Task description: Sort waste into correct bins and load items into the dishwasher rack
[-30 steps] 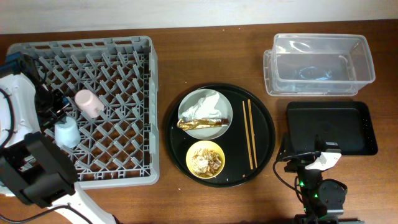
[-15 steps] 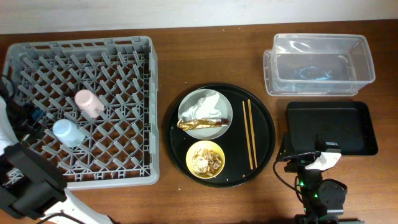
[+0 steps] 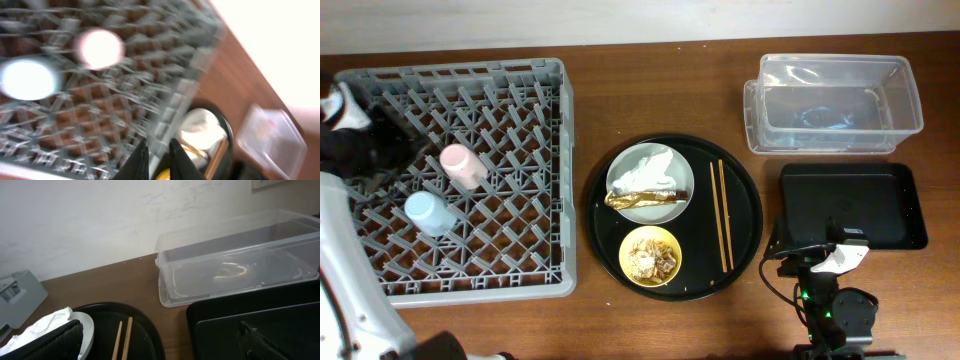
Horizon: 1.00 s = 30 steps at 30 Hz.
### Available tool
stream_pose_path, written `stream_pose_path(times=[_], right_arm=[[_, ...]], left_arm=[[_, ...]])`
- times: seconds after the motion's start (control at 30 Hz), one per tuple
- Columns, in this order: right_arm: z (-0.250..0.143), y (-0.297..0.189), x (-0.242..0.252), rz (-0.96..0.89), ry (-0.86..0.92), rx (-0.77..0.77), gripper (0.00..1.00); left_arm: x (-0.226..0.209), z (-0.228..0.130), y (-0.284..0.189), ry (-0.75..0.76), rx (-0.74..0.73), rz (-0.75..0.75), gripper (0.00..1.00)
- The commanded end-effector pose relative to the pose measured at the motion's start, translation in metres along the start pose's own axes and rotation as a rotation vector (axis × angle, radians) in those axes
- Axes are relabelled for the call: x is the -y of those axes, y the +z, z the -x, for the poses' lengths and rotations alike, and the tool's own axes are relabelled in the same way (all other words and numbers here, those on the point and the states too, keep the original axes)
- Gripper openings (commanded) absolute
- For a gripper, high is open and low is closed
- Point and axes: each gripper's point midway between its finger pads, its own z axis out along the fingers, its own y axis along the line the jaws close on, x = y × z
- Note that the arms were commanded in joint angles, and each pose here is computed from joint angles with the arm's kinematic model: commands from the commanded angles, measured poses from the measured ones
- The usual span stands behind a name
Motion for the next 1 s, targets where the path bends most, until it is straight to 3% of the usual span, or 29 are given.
stream_pose_path(times=[0.0, 0.2, 0.4, 0.53, 0.77, 0.97], right_arm=[[-0.002, 0.0, -0.001, 0.002, -0.011, -0.004, 0.99], [-0.002, 0.0, -0.001, 0.002, -0.011, -0.004, 0.99], [-0.002, 0.0, -0.001, 0.002, -0.011, -0.004, 0.99], [-0.002, 0.0, -0.001, 0.002, -0.011, -0.004, 0.99], [-0.002, 0.0, -0.001, 0.002, -0.011, -0.004, 0.99], [-0.002, 0.0, -0.001, 0.002, -0.011, -0.004, 0.99]], left_arm=[[0.05, -0.031, 0.003, 0.11, -0.08, -0.125, 0.43], [0.115, -0.101, 0.012, 0.265, -0.277, -0.267, 0.64], [0.159, -0.16, 0.01, 0.41, -0.41, -0.373, 0.99], [0.176, -0.187, 0.008, 0.487, -0.455, -0.404, 0.99], [0.182, -0.202, 0.007, 0.511, -0.485, -0.414, 0.99], [0.192, -0.22, -0.011, 0.264, -0.644, -0.448, 0.99]])
